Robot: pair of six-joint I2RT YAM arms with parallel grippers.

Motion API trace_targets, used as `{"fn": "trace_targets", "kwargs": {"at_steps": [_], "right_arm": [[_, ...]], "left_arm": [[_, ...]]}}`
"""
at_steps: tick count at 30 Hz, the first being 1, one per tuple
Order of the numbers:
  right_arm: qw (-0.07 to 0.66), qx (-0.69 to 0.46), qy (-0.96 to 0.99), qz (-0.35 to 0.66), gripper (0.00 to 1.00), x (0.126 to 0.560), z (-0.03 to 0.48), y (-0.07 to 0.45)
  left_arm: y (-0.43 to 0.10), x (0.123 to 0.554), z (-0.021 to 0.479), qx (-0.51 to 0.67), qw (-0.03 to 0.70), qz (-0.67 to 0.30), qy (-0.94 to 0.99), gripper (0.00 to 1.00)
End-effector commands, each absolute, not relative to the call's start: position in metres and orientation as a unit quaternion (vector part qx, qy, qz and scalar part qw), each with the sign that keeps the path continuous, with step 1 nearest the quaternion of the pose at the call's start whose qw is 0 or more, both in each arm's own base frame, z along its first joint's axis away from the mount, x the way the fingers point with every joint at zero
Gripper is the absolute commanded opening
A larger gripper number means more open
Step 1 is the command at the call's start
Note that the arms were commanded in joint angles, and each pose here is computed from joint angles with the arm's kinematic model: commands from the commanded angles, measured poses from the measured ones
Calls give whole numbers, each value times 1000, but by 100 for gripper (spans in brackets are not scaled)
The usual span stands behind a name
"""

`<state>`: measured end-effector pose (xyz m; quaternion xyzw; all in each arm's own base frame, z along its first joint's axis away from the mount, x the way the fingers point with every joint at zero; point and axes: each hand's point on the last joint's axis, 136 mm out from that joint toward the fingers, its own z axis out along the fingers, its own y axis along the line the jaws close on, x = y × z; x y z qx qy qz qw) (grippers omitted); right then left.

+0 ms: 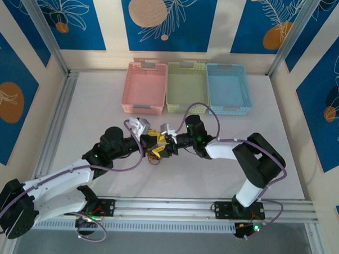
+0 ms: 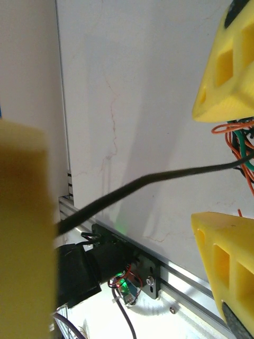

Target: Untangle the cables

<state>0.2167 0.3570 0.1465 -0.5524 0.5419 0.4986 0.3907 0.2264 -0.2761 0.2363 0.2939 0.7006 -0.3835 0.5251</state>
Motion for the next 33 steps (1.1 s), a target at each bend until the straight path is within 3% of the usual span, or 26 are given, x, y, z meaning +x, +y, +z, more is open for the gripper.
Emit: {"fn": "trace_targets", "kwargs": {"at_steps": [1, 8, 9, 11, 12, 15, 16, 21, 33], "right_arm": [[378, -566, 532, 504, 43, 213, 145, 362], [405, -553, 538, 491, 11, 223, 152, 356], [420, -544, 539, 487, 7, 228, 156, 352], [448, -515, 546, 486, 0, 241, 166, 341], [464, -496, 551, 484, 0, 249, 171, 333], [490, -442, 580, 477, 0, 273, 176, 315], [491, -426, 593, 475, 0, 281, 176, 311], [473, -363, 656, 462, 0, 313, 165, 298], [455, -304, 699, 461, 0, 339, 152, 281]], "left_arm": [[-280, 217, 254, 299, 538, -412, 671, 0], [-278, 217, 255, 296, 541, -411, 671, 0], [-278, 218, 254, 295, 542, -409, 672, 9], [-275, 222, 253, 286, 547, -401, 677, 47], [-272, 225, 252, 277, 551, -393, 682, 61], [-255, 243, 244, 235, 566, -342, 712, 89], [-247, 250, 240, 219, 571, -317, 725, 94], [-229, 272, 217, 191, 561, -228, 772, 96], [-282, 271, 176, 278, 442, -266, 810, 89]]}}
